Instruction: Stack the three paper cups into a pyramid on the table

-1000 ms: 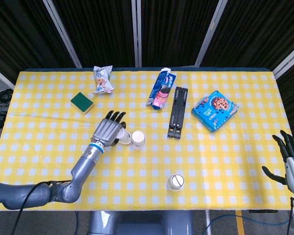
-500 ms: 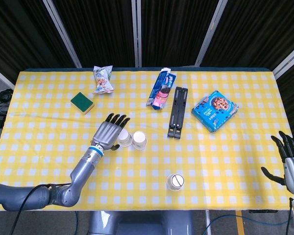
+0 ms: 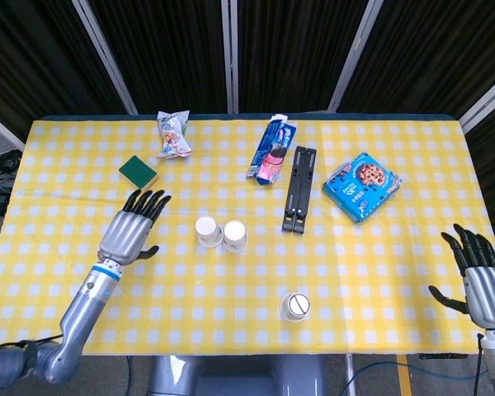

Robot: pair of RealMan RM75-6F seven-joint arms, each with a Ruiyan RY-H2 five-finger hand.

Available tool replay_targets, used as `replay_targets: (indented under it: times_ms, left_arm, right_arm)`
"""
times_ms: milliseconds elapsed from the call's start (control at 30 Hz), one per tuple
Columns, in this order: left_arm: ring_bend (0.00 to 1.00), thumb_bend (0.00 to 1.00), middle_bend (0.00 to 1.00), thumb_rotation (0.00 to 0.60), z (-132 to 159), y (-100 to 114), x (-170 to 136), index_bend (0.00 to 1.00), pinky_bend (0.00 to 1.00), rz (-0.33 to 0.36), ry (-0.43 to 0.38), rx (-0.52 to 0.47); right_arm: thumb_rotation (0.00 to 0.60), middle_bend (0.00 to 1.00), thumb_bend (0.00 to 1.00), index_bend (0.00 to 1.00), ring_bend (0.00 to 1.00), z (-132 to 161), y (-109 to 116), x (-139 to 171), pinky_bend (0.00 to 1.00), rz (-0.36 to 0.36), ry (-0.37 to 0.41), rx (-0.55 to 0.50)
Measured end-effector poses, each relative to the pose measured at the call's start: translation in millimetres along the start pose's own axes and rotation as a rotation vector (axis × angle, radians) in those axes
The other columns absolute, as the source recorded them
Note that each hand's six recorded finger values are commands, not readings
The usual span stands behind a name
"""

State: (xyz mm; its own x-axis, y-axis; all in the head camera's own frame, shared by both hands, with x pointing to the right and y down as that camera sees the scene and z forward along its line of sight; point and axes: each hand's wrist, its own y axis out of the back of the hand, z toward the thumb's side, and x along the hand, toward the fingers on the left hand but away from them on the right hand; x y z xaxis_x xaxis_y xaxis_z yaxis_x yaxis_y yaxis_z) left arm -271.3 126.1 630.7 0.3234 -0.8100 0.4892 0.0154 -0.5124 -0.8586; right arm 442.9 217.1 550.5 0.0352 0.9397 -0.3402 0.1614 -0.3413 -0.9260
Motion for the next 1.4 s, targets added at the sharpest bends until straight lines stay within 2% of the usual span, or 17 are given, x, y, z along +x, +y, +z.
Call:
replay_targets:
  times_ms: [133,233,333,433,667,767,900,1033,1233,1400]
  left_arm:
    - [0.0,0.23,0.0,0.6,-40.9,4.5,-52.4,0.0,0.0,0.066,0.06,0.028]
    - [0.0,0.23,0.0,0.6,-68.1,3.6,-91.0,0.0,0.0,0.104,0.107,0.013]
    - [0.0,0.22,0.0,0.6,-87.9,-1.0,-115.5,0.0,0.0,0.116,0.137,0.004]
    - [0.0,0.23,0.0,0.6,-99.7,-6.7,-126.9,0.0,0.0,0.116,0.154,-0.01]
    - [0.0,0.23,0.0,0.6,-102.9,-6.2,-128.3,0.0,0.0,0.128,0.14,-0.022]
    - [0.0,0.23,0.0,0.6,-104.6,-7.2,-128.4,0.0,0.0,0.121,0.139,-0.021]
    - [0.0,0.23,0.0,0.6,-106.8,-6.8,-128.1,0.0,0.0,0.121,0.143,-0.024]
    - [0.0,0.23,0.0,0.6,-106.5,-7.4,-127.1,0.0,0.0,0.116,0.138,-0.028]
    - [0.0,0.23,0.0,0.6,-103.3,-7.1,-126.8,0.0,0.0,0.114,0.124,-0.024]
    - [0.0,0.23,0.0,0.6,-105.1,-7.4,-126.4,0.0,0.0,0.109,0.13,-0.028]
  right_arm:
    - [0.6,0.0,0.02,0.14,0.0,9.0,-6.3,0.8,0.0,0.031,0.033,-0.002]
    - [0.6,0.0,0.02,0.14,0.0,18.1,-7.8,0.4,0.0,0.058,0.074,-0.011]
    - [0.6,0.0,0.02,0.14,0.0,30.7,-10.2,-1.7,0.0,0.093,0.126,-0.032]
    - [0.6,0.0,0.02,0.15,0.0,49.5,-15.8,-6.5,0.0,0.144,0.197,-0.061]
    - [0.6,0.0,0.04,0.21,0.0,118.5,-39.8,-22.2,0.0,0.293,0.422,-0.124]
    - [0.6,0.0,0.04,0.22,0.0,149.1,-50.0,-24.3,0.0,0.36,0.491,-0.134]
    - [0.6,0.0,0.06,0.27,0.0,182.7,-55.1,-23.2,0.0,0.407,0.56,-0.13]
    - [0.6,0.01,0.08,0.29,0.0,195.3,-58.9,-22.2,0.01,0.415,0.58,-0.114]
    - [0.6,0.0,0.07,0.2,0.0,204.5,-78.1,-19.6,0.0,0.437,0.566,-0.084]
    - [0.6,0.0,0.07,0.18,0.0,208.8,-89.7,-17.4,0.0,0.467,0.556,-0.084]
